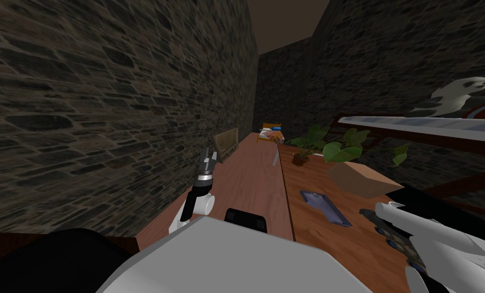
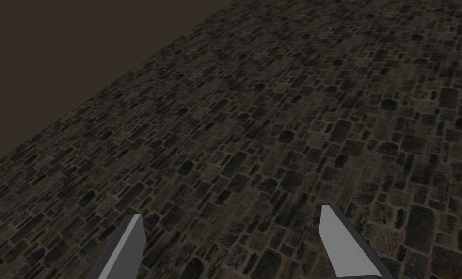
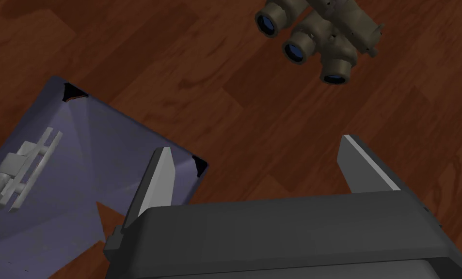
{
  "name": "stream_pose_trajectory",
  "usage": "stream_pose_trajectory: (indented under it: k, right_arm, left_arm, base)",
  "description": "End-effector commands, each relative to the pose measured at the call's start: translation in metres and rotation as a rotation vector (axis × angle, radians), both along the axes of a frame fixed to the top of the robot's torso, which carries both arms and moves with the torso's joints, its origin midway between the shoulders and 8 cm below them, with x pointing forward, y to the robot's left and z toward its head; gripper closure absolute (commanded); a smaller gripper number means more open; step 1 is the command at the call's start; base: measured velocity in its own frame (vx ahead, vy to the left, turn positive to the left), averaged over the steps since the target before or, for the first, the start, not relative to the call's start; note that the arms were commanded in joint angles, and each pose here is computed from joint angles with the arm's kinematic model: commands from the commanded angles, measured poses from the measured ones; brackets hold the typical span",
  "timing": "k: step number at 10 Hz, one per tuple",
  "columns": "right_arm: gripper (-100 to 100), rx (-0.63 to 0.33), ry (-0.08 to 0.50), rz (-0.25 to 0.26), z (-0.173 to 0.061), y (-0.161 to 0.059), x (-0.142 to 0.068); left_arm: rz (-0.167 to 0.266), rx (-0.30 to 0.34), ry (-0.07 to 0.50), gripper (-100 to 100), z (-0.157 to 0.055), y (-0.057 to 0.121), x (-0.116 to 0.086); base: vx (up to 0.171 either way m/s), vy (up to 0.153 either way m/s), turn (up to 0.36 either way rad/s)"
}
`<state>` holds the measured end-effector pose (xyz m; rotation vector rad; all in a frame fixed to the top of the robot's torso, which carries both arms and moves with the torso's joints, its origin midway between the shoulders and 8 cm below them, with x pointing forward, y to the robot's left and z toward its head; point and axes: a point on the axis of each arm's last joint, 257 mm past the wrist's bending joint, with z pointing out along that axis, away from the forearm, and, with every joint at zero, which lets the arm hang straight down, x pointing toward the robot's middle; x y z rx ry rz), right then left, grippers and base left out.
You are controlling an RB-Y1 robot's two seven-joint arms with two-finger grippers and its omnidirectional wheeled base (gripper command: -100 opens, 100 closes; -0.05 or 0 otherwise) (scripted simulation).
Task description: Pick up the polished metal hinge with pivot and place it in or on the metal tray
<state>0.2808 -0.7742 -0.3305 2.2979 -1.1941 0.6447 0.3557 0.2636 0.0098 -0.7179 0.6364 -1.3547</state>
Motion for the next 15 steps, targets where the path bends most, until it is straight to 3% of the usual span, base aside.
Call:
stream_pose_trajectory:
  k: [1,2,3,4,6,7,9,12,15]
  right_arm:
    - [-100,-0.011,0.036,0.039,-0.001,0.000,-0.001]
    - [-100,-0.013,0.042,0.047,-0.001,0.000,-0.001]
    - [-100,-0.172,0.126,0.128,0.038,-0.033,-0.009]
    - [-100,-0.247,0.185,0.173,0.055,-0.041,-0.011]
    - [-100,-0.329,0.274,0.192,0.090,-0.070,-0.034]
    - [-100,-0.354,0.321,0.199,0.100,-0.080,-0.049]
    - [-100,-0.364,0.410,0.231,0.097,-0.087,-0.073]
    - [-100,-0.372,0.464,0.282,0.097,-0.087,-0.074]
    - [-100,-0.368,0.456,0.250,0.121,-0.090,-0.071]
  left_arm:
    - [0.000,0.000,0.000,0,0.000,0.000,0.000]
    - [0.000,0.000,0.000,0,0.000,0.000,0.000]
    - [0.000,0.000,0.000,0,0.000,0.000,0.000]
    - [0.000,0.000,0.000,0,0.000,0.000,0.000]
    - [0.000,0.000,0.000,0,0.000,0.000,0.000]
    - [0.000,0.000,0.000,0,0.000,0.000,0.000]
    - [0.000,0.000,0.000,0,0.000,0.000,0.000]
    - [0.000,0.000,0.000,0,0.000,0.000,0.000]
    - [0.000,0.000,0.000,0,0.000,0.000,0.000]
  base:
    - [0.000,0.000,0.000]
    - [0.000,0.000,0.000]
    - [0.050,-0.009,0.087]
    - [0.075,-0.013,0.062]
    - [0.030,-0.010,-0.006]
    - [-0.006,-0.001,-0.002]
    - [-0.007,0.000,0.000]
    - [0.000,0.000,0.000]
    - [-0.054,-0.001,0.072]
